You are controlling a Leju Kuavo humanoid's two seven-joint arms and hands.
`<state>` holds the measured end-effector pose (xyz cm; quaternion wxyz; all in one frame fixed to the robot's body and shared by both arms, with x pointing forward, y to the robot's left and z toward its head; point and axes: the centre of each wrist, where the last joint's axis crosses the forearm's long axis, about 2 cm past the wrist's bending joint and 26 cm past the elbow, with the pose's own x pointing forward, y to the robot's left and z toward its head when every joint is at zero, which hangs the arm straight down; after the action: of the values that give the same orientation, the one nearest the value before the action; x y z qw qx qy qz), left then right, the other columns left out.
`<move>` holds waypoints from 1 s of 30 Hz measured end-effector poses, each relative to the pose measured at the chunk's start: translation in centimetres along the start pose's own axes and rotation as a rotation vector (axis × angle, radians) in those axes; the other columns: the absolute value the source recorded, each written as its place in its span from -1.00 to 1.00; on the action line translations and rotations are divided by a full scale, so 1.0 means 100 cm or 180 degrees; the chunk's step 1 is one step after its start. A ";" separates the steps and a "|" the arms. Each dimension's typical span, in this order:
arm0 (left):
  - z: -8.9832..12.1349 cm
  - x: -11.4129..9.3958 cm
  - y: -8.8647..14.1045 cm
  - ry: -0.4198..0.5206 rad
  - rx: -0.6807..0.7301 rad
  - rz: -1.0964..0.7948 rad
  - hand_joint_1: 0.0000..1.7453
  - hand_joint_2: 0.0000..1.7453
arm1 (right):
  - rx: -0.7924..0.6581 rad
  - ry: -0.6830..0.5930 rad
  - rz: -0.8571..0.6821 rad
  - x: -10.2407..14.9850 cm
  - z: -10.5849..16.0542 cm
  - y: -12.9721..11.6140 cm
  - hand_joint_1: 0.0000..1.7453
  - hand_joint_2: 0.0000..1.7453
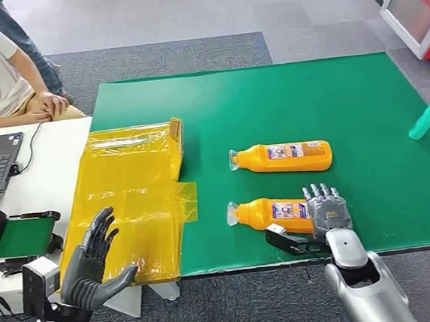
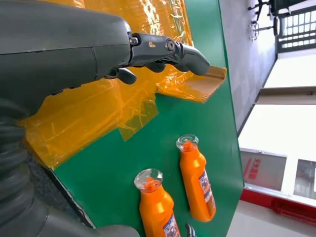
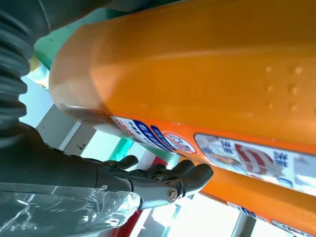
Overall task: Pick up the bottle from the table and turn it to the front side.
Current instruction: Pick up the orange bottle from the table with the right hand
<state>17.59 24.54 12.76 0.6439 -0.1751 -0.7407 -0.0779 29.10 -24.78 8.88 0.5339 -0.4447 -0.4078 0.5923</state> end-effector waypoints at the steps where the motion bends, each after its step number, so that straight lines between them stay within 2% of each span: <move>1: 0.000 0.000 0.000 0.0000 0.0000 0.0000 -1.00 1.00 | 0.0002 -0.0001 0.0001 0.000 0.000 0.000 -0.33 1.00; 2: 0.000 0.000 0.000 0.0001 -0.0001 -0.0001 -1.00 1.00 | 0.0005 -0.0005 0.0001 0.000 0.000 0.000 -0.01 1.00; 4: 0.000 0.000 0.000 0.0004 -0.0004 -0.0003 -1.00 1.00 | 0.0022 -0.0014 0.0004 -0.001 0.000 0.001 0.83 1.00; 5: 0.001 0.000 0.000 0.0006 -0.0005 -0.0004 -1.00 1.00 | 0.0035 -0.0019 0.0008 -0.001 0.000 0.002 0.90 1.00; 11: 0.002 -0.001 -0.002 0.0020 -0.0017 -0.0010 -1.00 1.00 | 0.0062 -0.0069 0.0021 -0.008 0.000 0.006 1.00 1.00; 25: -0.002 0.013 -0.021 -0.0103 -0.0083 -0.0109 -1.00 1.00 | 0.0087 -0.0208 0.0022 -0.033 0.008 0.014 1.00 1.00; 30: -0.010 0.019 -0.012 -0.0292 -0.0142 -0.0028 -1.00 1.00 | 0.0255 -0.0273 -0.0075 -0.032 -0.012 -0.001 1.00 1.00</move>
<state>17.89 23.35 14.95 0.6049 -0.1896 -0.7683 -0.0892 30.41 -28.00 8.91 0.5404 -0.3923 -0.4115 0.6203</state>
